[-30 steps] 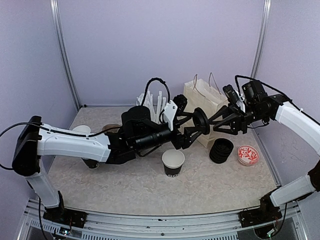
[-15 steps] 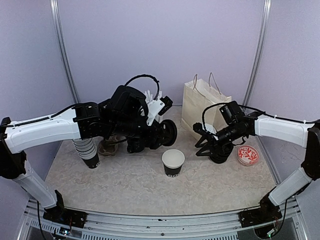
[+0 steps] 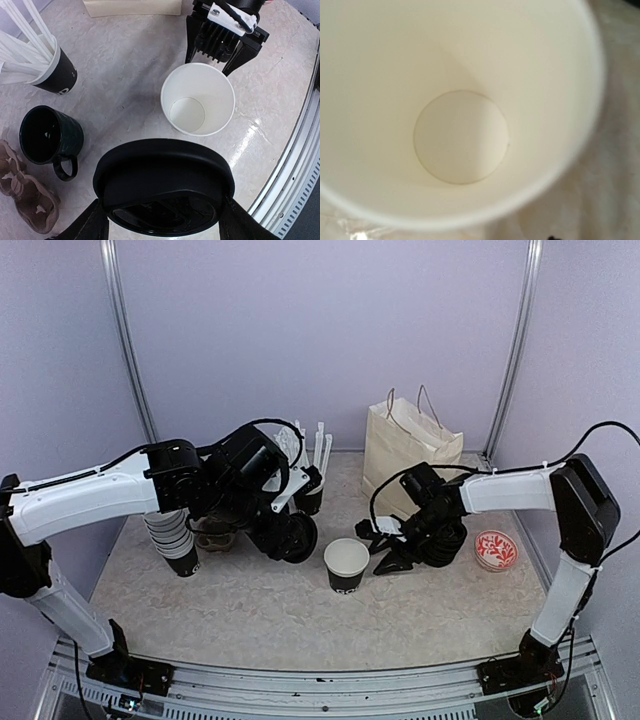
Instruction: Pack the takeout coffee
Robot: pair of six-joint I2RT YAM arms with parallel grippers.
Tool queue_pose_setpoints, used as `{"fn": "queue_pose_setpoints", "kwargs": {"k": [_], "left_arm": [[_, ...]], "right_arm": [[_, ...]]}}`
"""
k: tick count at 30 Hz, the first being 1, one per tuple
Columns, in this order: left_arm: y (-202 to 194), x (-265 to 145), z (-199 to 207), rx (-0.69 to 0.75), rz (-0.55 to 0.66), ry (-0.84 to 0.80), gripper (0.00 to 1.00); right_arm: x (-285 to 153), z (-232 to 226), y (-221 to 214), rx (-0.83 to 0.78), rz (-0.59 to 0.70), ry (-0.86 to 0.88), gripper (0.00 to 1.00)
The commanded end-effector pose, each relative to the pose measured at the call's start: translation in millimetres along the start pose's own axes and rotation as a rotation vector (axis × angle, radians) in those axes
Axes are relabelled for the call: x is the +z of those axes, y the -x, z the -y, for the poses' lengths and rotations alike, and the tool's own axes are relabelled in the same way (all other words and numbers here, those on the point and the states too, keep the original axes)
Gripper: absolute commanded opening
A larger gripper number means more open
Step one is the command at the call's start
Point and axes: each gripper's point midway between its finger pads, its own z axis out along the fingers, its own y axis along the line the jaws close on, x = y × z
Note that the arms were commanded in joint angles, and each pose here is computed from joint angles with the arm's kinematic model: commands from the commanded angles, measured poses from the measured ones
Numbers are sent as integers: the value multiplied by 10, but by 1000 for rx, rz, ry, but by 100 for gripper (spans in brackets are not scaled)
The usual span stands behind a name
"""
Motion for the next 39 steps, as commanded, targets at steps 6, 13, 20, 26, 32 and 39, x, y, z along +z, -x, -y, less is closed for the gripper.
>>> {"fn": "queue_pose_setpoints", "kwargs": {"k": [6, 13, 20, 26, 32, 39], "left_arm": [[-99, -143, -61, -12, -60, 29, 65], [-55, -252, 5, 25, -41, 1, 65], [-157, -241, 336, 126, -97, -90, 65], [-240, -91, 474, 167, -156, -111, 65], [-171, 57, 498, 181, -159, -106, 65], [-194, 243, 497, 187, -207, -87, 65]], "right_arm": [[358, -172, 194, -121, 76, 116, 55], [566, -568, 327, -137, 102, 232, 52], [533, -817, 516, -82, 178, 335, 51], [206, -666, 514, -9, 217, 302, 50], [-63, -725, 495, -33, 233, 232, 51], [-170, -689, 527, -25, 261, 214, 51]]}}
